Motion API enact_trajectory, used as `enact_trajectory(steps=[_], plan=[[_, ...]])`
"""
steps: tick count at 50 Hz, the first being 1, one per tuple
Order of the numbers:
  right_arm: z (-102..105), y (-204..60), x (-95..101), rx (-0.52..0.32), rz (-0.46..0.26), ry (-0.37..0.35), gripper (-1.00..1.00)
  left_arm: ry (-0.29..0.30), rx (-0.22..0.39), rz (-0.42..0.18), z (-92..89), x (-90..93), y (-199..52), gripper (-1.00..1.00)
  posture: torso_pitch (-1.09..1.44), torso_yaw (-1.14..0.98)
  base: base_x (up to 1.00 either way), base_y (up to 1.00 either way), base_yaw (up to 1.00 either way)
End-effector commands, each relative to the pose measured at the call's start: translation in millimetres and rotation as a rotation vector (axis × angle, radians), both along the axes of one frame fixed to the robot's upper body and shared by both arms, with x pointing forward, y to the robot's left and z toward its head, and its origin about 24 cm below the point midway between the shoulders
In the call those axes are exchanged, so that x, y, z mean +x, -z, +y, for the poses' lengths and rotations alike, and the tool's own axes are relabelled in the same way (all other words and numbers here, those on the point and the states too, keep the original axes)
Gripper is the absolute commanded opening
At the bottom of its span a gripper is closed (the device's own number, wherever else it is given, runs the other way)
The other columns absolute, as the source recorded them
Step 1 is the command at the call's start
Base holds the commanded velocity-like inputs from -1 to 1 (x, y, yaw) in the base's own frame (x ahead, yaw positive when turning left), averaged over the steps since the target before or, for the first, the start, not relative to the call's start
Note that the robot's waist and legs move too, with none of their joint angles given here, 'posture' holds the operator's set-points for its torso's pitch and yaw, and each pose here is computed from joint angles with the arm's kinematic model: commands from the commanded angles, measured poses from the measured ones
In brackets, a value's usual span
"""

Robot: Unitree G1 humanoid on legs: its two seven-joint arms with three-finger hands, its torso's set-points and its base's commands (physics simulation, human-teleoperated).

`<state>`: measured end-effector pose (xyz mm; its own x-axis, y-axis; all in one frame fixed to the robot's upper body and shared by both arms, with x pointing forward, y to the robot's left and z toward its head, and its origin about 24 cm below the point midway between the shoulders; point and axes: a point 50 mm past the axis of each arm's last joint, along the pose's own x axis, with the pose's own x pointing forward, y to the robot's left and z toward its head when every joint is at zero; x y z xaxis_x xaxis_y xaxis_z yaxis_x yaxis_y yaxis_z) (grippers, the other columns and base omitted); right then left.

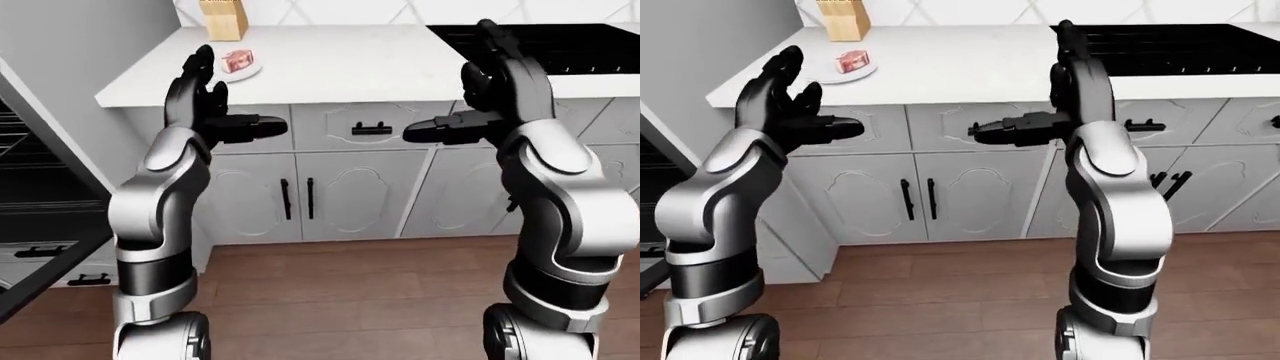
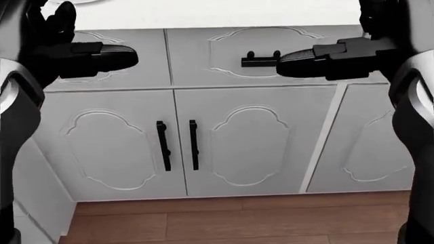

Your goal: Place the steak on the top rack of the oven.

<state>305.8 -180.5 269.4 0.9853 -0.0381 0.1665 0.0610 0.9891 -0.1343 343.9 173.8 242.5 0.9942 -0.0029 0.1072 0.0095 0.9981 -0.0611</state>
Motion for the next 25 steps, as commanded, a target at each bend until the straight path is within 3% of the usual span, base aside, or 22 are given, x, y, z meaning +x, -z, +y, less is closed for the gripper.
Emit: enact_trajectory(steps=[1, 17, 25], plan=[[1.8, -16.9, -3.0, -0.002, -0.066, -0.008, 1.00, -0.008, -0.006, -0.115, 1.4, -8.4, -28.8, 1.00, 0.00, 0.00, 0.00, 0.00, 0.00], [7.3, -28.2, -10.8, 0.028, -0.105, -0.027, 1.00, -0.030, -0.033, -0.177, 6.0, -23.1, -50.3, 1.00, 0.00, 0.00, 0.00, 0.01, 0.00], [7.5, -31.6, -13.1, 0.032, -0.114, -0.034, 1.00, -0.024, -0.028, -0.168, 5.0, -21.2, -47.8, 1.00, 0.00, 0.00, 0.04, 0.11, 0.00]])
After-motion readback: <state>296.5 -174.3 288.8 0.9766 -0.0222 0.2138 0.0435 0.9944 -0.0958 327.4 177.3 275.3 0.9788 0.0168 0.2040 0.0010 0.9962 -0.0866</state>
